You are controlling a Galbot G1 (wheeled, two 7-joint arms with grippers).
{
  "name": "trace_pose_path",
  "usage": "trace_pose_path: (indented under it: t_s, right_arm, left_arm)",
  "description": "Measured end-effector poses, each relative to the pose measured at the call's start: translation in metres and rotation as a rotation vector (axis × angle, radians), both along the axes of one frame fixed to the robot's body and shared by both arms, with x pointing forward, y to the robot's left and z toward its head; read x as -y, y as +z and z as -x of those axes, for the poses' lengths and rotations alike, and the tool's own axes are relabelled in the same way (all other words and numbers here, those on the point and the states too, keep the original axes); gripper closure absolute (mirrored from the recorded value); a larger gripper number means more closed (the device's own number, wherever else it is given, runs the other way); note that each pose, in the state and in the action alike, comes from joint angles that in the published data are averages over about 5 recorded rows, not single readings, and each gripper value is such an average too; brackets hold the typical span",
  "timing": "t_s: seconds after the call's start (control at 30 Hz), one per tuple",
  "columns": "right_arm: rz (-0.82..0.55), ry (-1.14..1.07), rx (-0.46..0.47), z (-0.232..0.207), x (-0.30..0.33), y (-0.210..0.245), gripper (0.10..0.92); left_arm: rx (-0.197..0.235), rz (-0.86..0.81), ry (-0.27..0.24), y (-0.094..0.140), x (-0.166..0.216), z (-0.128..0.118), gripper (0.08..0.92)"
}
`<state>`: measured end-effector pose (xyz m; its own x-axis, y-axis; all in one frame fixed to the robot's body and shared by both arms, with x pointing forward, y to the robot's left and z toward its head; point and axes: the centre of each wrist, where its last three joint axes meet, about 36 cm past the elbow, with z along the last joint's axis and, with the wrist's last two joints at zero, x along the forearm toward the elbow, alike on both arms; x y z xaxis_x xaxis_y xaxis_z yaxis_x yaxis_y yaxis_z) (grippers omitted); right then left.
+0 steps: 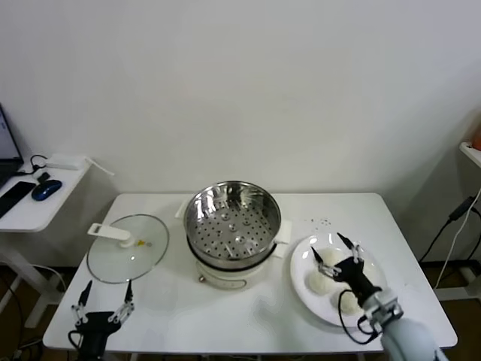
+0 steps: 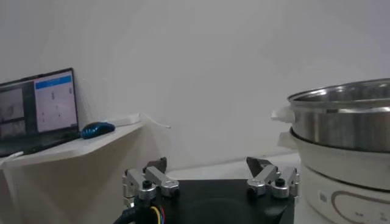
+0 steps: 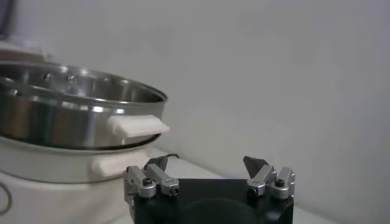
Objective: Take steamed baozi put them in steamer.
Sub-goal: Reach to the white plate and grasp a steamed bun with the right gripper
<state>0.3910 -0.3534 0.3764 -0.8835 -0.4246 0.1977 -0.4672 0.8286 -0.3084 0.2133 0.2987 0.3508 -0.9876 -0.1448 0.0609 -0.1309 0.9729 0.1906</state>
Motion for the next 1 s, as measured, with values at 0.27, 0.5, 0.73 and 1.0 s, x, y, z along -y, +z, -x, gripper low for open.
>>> trace_pose_path:
  t_s: [0.27, 0.5, 0.73, 1.0]
  right_arm:
    - [0.235, 0.260, -0.105, -0.078, 0.049, 0.051, 0.200]
    - [0.420, 0.480, -0.244, -0.141, 0.066, 0.093, 0.200]
    - [0.589, 0.685, -0.380, -0.194, 0.056, 0.127, 0.200]
    - [0.765, 0.828, -0.520, -0.236, 0.039, 0.151, 0.200]
  left_arm:
    - [-0.001, 0.004, -0.002, -0.001, 0.000, -0.001, 0.177]
    - [-0.005, 0.003, -0.002, -0.004, -0.003, -0.003, 0.177]
    - [-0.006, 0.004, 0.001, -0.005, -0.005, -0.007, 0.177]
    - [-0.002, 0.023, 0.026, -0.002, -0.003, -0.015, 0.177]
